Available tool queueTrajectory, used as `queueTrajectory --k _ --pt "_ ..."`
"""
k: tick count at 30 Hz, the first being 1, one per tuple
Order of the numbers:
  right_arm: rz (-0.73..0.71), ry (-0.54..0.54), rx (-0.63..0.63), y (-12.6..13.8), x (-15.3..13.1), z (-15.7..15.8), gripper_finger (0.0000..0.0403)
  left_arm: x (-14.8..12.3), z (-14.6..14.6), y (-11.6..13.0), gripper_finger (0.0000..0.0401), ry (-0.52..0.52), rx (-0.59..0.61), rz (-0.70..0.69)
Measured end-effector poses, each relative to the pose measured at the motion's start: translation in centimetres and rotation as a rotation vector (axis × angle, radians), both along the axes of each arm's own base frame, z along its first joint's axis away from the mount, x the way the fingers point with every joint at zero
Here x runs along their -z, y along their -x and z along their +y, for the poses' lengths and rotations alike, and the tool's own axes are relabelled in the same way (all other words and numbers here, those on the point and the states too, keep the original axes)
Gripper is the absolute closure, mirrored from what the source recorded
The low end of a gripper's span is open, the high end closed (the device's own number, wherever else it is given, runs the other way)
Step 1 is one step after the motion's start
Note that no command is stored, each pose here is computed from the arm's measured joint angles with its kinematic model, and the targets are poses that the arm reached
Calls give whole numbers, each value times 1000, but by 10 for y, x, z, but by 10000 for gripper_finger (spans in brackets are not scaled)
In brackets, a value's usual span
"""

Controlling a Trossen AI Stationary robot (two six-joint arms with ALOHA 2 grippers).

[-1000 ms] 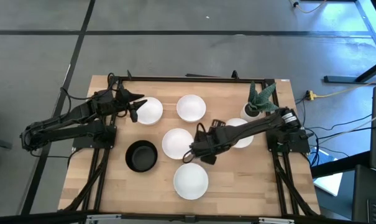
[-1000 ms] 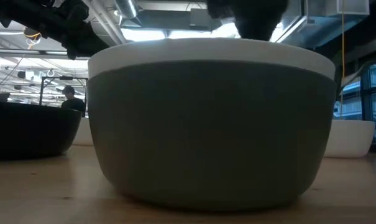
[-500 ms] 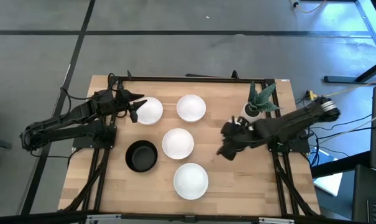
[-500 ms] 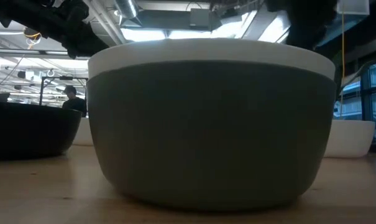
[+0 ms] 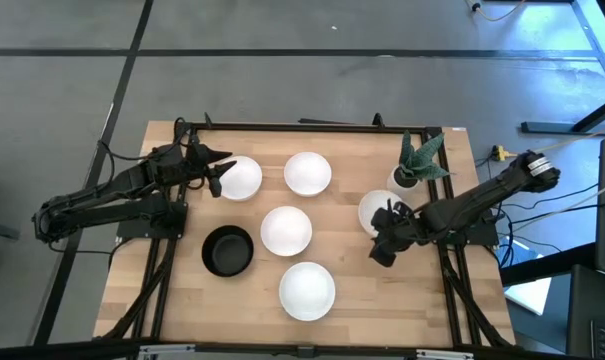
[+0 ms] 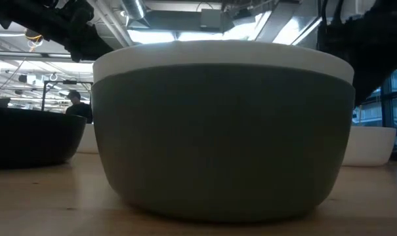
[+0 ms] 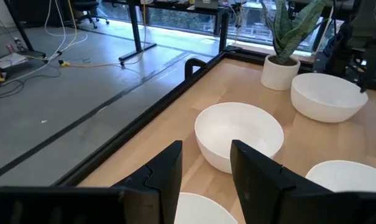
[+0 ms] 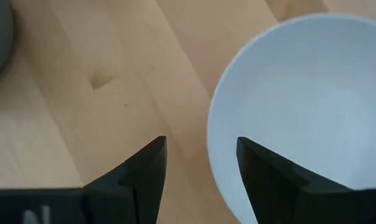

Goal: Nest bowls inside each other
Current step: Stack the white bowl on top of the stacked bowls

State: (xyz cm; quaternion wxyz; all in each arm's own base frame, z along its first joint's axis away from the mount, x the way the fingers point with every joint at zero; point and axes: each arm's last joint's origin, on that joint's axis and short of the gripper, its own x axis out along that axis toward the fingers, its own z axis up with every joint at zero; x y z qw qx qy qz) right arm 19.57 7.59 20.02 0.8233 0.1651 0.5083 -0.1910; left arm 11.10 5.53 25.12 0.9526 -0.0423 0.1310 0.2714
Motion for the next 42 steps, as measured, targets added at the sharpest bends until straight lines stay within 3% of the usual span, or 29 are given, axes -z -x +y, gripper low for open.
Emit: queueTrajectory --k 16,29,34,42 --pt "22 9 0 1 7 0 206 1 0 0 271 4 0 6" --pt "149 22 9 -8 30 1 209 1 0 0 271 5 -1 5" --pt "150 21 21 -10 31 -1 256 1 0 0 271 6 -1 5" --pt "147 4 19 -11 31 0 388 1 0 0 271 6 -1 6"
